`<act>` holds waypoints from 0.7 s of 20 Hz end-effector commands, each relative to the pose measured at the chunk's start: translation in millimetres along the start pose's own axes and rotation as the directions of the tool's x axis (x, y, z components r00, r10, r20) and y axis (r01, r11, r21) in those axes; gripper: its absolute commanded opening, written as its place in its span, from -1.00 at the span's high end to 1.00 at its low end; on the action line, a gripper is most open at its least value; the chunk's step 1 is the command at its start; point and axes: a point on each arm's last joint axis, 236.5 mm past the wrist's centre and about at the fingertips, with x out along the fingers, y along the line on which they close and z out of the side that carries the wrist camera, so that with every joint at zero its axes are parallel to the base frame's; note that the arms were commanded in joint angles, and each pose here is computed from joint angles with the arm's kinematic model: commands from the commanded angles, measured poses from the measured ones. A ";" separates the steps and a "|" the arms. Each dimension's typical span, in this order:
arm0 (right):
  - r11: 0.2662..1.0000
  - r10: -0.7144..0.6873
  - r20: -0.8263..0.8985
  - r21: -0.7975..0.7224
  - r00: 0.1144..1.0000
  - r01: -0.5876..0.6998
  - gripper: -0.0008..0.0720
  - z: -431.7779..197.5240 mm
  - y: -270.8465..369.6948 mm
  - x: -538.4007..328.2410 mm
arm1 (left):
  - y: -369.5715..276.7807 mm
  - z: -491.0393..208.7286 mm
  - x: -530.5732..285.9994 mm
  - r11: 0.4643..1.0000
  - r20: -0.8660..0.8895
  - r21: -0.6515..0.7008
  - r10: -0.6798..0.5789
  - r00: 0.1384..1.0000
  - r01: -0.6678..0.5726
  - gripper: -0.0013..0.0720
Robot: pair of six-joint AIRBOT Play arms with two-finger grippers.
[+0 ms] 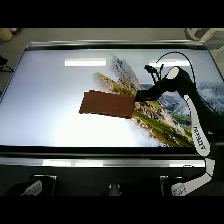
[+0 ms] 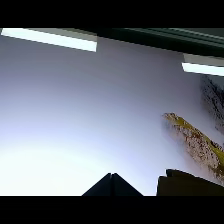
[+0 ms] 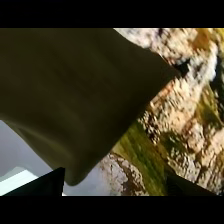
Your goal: Fold the shirts.
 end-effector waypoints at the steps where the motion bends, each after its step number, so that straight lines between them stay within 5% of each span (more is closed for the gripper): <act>1: 0.981 0.044 -0.068 0.192 0.997 -0.030 -0.89 -44.1 -30.1 11.3 | -0.4 -7.8 4.5 1.000 -0.021 0.002 -0.003 1.000 0.003 0.90; 9: 0.920 0.240 0.162 0.276 0.957 -0.277 -0.81 10.9 26.0 82.1 | -29.9 -20.5 13.9 0.997 -0.051 0.036 -0.061 0.997 0.063 0.90; 10: 0.919 0.249 0.152 0.276 0.956 -0.283 -0.51 9.2 31.0 87.2 | -29.9 -20.3 13.9 0.997 -0.051 0.035 -0.061 0.997 0.063 0.90; 11: 0.918 0.252 0.147 0.276 0.956 -0.285 0.10 8.2 32.6 89.9 | -29.9 -20.3 13.8 0.997 -0.051 0.033 -0.061 0.997 0.063 0.90; 12: 0.915 0.259 0.155 0.278 0.953 -0.294 0.93 10.3 34.0 87.7 | -30.1 -20.1 13.1 0.998 -0.049 0.032 -0.061 0.997 0.063 0.90; 14: 0.932 0.273 0.234 0.177 0.933 -0.317 0.91 31.3 27.0 60.1 | -30.4 -19.8 12.3 0.997 -0.048 0.032 -0.061 0.997 0.063 0.90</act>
